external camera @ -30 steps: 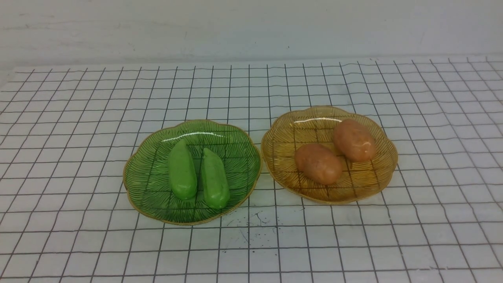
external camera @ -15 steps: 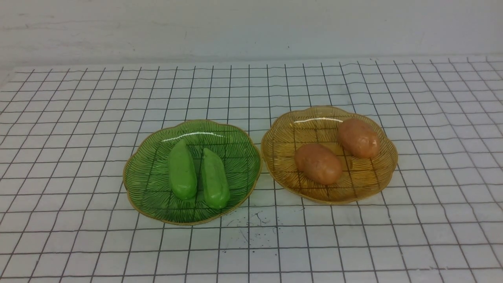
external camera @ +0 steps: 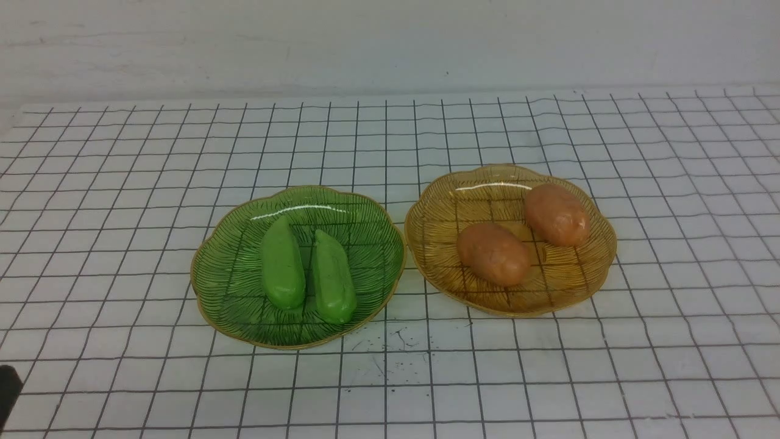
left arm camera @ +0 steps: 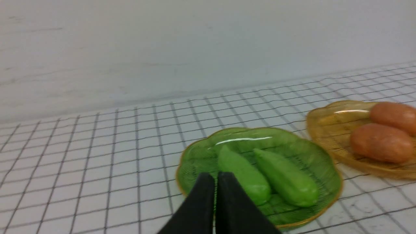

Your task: Put different types of vegetables on the plate.

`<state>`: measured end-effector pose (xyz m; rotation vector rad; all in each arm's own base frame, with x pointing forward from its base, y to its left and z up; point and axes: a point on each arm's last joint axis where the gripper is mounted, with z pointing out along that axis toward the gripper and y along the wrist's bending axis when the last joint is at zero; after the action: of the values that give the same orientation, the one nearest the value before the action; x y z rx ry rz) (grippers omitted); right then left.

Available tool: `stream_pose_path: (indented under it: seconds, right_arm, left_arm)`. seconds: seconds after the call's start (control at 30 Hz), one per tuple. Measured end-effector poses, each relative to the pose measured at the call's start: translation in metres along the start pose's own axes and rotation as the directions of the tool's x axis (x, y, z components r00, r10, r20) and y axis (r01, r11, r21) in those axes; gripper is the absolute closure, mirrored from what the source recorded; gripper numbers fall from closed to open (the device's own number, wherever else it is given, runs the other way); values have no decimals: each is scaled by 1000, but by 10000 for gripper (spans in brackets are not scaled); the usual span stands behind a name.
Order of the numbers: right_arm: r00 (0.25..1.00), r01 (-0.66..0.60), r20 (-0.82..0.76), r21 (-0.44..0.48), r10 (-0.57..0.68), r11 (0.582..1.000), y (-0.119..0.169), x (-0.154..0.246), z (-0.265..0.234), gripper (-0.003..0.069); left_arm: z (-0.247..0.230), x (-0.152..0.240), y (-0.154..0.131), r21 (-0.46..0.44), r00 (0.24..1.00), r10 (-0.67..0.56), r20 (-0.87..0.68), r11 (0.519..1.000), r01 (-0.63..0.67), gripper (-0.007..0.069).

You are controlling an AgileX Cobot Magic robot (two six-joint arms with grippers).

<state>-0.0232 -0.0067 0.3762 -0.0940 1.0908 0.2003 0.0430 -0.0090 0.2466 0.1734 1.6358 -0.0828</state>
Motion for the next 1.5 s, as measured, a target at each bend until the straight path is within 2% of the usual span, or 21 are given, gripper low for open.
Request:
stream_pose_path:
  seconds: [0.13,0.33,0.53,1.5]
  right_arm:
    - [1000,0,0,0,0,1000,0,0,0,673]
    - [1000,-1,-1,0,1,1000,0,0,0,673]
    - [1000,-1,-4,0,1,1000,0,0,0,673]
    - [1000,-1,-4,0,1,1000,0,0,0,673]
  left_arm:
    - [10,38,2,-69,996,-12,-88,998,6,633]
    - [15,71,3,-75,980,30,-195,996,-45,633]
    - [14,75,3,-69,971,39,-237,996,-56,633]
    - [14,75,3,-68,969,38,-242,996,-56,633]
